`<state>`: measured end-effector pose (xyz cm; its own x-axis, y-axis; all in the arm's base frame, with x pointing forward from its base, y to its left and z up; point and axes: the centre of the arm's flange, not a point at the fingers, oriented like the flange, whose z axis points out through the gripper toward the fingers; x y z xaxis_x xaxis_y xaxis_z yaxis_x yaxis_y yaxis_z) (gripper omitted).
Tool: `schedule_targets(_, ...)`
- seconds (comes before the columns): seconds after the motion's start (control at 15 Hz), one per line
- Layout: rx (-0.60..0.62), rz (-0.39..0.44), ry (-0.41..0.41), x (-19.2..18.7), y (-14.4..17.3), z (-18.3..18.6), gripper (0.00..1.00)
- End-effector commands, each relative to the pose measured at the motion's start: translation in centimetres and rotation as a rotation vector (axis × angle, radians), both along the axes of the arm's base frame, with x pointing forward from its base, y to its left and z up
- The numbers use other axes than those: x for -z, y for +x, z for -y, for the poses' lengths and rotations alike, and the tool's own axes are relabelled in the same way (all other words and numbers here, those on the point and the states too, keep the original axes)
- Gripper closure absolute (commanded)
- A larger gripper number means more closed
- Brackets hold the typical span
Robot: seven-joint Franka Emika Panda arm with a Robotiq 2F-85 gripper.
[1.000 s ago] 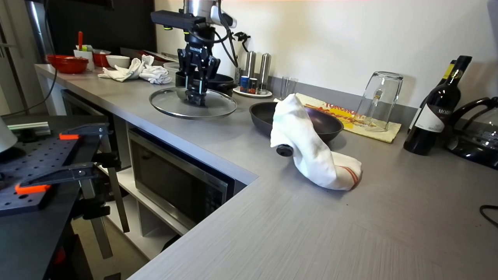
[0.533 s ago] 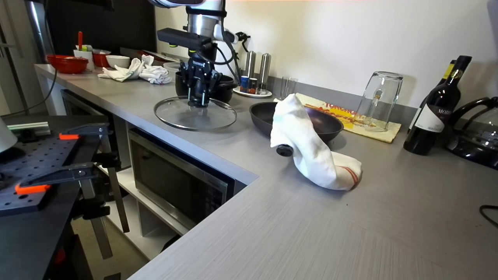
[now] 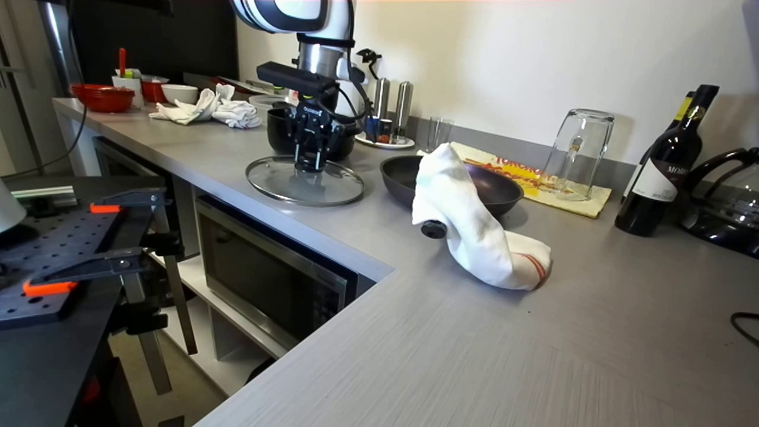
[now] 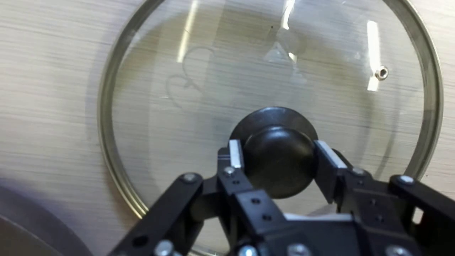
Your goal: Put the glass lid from the pot on the counter.
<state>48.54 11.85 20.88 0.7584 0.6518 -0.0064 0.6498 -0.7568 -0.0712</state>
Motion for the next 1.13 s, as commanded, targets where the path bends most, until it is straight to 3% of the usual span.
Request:
schedule_targets(0.0,-0.026,0.007,0.013,0.11,1.56,-0.36,0.75)
schedule_targets(0.13,-0.028,0.0,0.016,0.28,1.85,-0.43,0.75)
schedule_targets(0.2,-0.028,-0.001,0.017,0.32,1.98,-0.45,0.25)
schedule_targets(0.33,-0.029,-0.003,0.021,0.42,2.14,-0.47,0.19)
schedule_targets(0.53,-0.03,-0.003,0.028,0.46,2.27,-0.51,0.0)
schedule_targets(1.07,-0.005,0.007,0.023,0.42,1.95,-0.49,0.0)
